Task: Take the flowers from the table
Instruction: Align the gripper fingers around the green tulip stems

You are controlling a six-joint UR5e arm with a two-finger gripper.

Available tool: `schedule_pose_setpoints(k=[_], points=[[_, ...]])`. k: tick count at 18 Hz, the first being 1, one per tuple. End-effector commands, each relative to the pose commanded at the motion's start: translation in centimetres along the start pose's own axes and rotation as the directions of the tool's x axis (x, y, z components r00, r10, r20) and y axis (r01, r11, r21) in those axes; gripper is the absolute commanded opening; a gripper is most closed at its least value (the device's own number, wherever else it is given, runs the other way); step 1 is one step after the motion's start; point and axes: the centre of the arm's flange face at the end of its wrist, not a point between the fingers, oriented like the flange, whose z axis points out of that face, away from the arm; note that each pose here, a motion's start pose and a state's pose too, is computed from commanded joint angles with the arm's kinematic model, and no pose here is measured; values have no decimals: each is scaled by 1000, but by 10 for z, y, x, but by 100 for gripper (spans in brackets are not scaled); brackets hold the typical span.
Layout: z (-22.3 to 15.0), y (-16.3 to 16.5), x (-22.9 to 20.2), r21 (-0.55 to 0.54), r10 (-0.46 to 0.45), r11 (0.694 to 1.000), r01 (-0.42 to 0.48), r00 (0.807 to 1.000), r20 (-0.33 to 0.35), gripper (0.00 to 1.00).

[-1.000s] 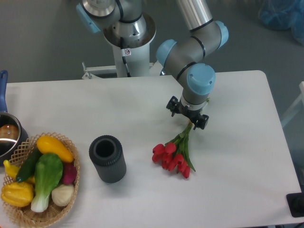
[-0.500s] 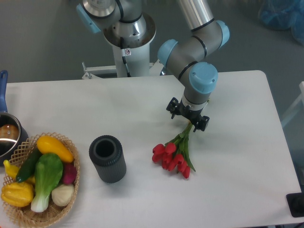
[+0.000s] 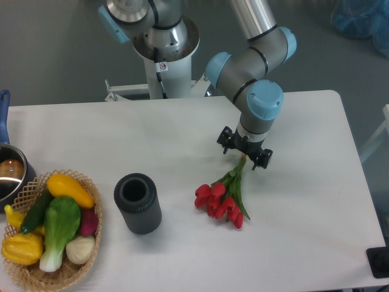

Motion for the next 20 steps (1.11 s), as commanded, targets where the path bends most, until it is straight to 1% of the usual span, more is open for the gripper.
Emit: schedule_pose_setpoints(k=[3,8,9,10,13,16,18,19,20], points=[[-1,-3,-1,1,-29,1000,29,1000,4,100],[2,-4,-1,-4,-26,1000,26,1000,-1,100],[2,-4,-1,-4,-28,1000,28,1000,-1,95],[2,-4,-1,-4,-28,1000,28,1000,-1,87],[2,-4,-1,-3,-35,999,35,999,1,77],[0,-5,-2,-2,-46,999,46,999,4,63],[-2,-7,-3,0,-47,999,47,999,8,56],[-2,-8,-2,-2,-44,999,44,999,8,52],[-3,-9,-3,-2,-43,999,43,999,12,44]])
